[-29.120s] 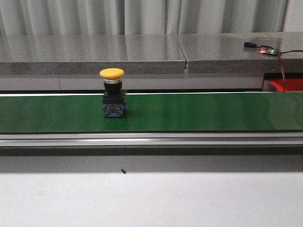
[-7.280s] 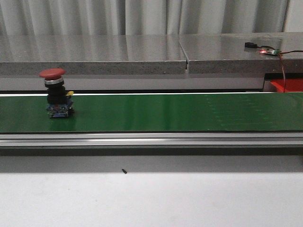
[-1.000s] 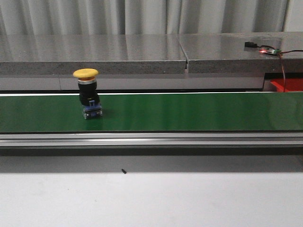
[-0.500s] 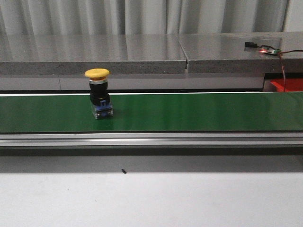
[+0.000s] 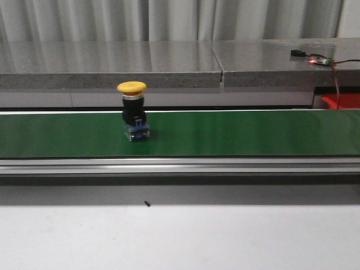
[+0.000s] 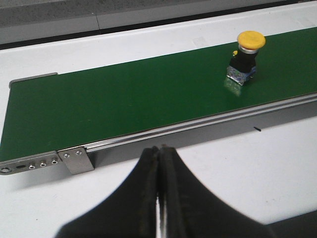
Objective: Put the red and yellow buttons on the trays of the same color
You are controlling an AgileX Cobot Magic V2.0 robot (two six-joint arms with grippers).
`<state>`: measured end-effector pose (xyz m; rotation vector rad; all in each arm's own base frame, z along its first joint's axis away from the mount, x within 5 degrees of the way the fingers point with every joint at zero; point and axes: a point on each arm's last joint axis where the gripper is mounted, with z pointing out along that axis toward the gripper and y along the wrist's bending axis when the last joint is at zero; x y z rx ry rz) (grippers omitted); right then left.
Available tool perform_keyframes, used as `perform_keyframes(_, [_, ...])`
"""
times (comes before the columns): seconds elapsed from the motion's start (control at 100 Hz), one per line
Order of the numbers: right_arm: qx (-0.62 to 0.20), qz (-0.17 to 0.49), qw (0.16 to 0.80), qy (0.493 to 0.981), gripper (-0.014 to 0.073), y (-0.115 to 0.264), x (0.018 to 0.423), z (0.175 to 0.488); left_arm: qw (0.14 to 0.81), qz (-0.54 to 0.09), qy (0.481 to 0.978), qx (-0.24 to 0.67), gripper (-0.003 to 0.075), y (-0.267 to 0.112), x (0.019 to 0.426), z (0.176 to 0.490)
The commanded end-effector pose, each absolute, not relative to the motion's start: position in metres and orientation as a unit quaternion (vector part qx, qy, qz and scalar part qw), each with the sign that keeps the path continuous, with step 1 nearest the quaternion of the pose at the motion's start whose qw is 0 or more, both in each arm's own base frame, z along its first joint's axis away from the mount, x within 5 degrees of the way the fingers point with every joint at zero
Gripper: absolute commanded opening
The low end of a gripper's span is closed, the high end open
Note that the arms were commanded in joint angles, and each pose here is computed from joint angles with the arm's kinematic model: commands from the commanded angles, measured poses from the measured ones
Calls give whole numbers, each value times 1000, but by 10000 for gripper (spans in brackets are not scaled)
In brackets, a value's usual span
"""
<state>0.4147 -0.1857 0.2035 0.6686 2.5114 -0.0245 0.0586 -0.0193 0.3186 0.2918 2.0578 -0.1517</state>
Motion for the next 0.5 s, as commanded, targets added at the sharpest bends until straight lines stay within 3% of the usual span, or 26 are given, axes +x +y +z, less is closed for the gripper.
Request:
perform_keyframes(0.0, [247, -20, 329, 911, 256, -189, 414, 240, 539, -72, 831, 116, -19, -20, 61, 331])
perform_keyframes(0.08, [247, -20, 329, 911, 358, -189, 414, 240, 539, -72, 831, 116, -19, -20, 61, 331])
perform_keyframes(0.15, [247, -21, 330, 911, 397, -190, 414, 240, 539, -72, 831, 116, -19, -20, 61, 331])
perform_keyframes(0.49, [244, -25, 331, 911, 400, -190, 414, 241, 539, -72, 831, 116, -19, -20, 61, 331])
